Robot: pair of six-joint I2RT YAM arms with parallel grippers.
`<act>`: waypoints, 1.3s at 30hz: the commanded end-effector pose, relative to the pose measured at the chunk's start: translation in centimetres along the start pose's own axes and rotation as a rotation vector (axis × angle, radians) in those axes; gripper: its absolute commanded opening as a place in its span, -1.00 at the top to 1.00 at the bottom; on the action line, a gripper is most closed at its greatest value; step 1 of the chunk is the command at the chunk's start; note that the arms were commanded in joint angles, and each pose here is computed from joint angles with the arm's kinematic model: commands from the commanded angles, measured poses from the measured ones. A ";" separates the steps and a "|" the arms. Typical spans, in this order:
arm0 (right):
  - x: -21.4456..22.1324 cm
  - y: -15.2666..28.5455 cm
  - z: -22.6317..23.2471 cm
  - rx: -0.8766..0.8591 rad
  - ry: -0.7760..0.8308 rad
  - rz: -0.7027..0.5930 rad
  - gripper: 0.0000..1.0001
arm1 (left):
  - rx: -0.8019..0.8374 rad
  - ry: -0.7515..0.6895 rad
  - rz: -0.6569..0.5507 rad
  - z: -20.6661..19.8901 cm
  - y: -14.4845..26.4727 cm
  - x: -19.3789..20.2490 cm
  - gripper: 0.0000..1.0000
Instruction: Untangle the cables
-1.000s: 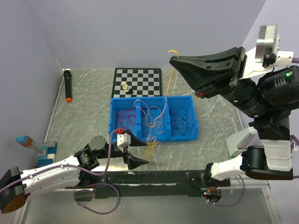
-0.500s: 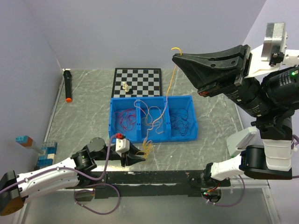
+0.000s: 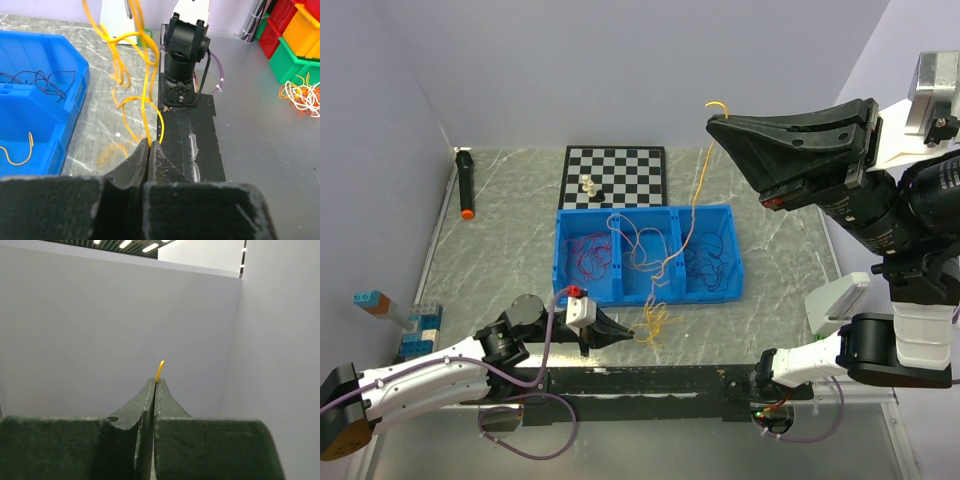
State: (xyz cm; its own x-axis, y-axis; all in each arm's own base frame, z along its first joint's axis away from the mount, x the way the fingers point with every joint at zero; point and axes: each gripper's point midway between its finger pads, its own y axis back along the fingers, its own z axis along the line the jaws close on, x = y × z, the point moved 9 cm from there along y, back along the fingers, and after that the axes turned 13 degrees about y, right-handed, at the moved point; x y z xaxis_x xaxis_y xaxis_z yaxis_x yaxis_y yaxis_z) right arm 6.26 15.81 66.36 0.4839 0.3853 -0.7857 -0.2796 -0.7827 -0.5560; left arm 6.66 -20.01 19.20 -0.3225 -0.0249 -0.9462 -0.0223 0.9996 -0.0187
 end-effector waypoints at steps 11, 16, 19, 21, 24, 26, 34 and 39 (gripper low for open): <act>-6.6 6.3 -5.1 0.298 0.206 -0.103 1.00 | 0.033 -0.761 0.582 4.8 5.9 6.0 0.99; -9.2 10.4 -7.9 0.531 0.329 -0.136 1.00 | 0.127 -0.837 0.788 4.7 8.6 8.1 0.99; -11.0 12.7 -9.2 0.631 0.371 -0.166 1.00 | 0.129 -0.866 0.803 5.0 9.1 8.1 0.99; -11.9 13.8 -9.7 0.666 0.379 -0.192 1.00 | 0.134 -0.885 0.807 5.1 9.2 8.1 0.99; -13.3 15.2 -10.0 0.679 0.355 -0.251 1.00 | 0.154 -0.897 0.817 5.0 9.5 8.1 0.99; -13.3 15.2 -9.8 0.659 0.346 -0.267 1.00 | 0.162 -0.919 0.810 5.1 9.4 8.1 0.99; -8.8 10.3 -8.1 0.564 0.330 -0.117 1.00 | -0.052 -0.748 0.343 4.1 5.5 0.3 0.99; -4.5 5.4 -6.5 0.477 0.335 -0.003 1.00 | -0.086 -0.692 0.115 2.3 4.4 -5.5 0.99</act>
State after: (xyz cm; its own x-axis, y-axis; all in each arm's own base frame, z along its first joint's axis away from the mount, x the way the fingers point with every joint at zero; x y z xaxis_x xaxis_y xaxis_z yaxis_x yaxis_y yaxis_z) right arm 5.39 -0.96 70.03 0.7534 0.2289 -0.6164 -0.5481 -0.2992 -0.7810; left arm 10.63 -13.88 16.62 0.3662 0.3893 -0.8452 -0.1302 0.9208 0.3678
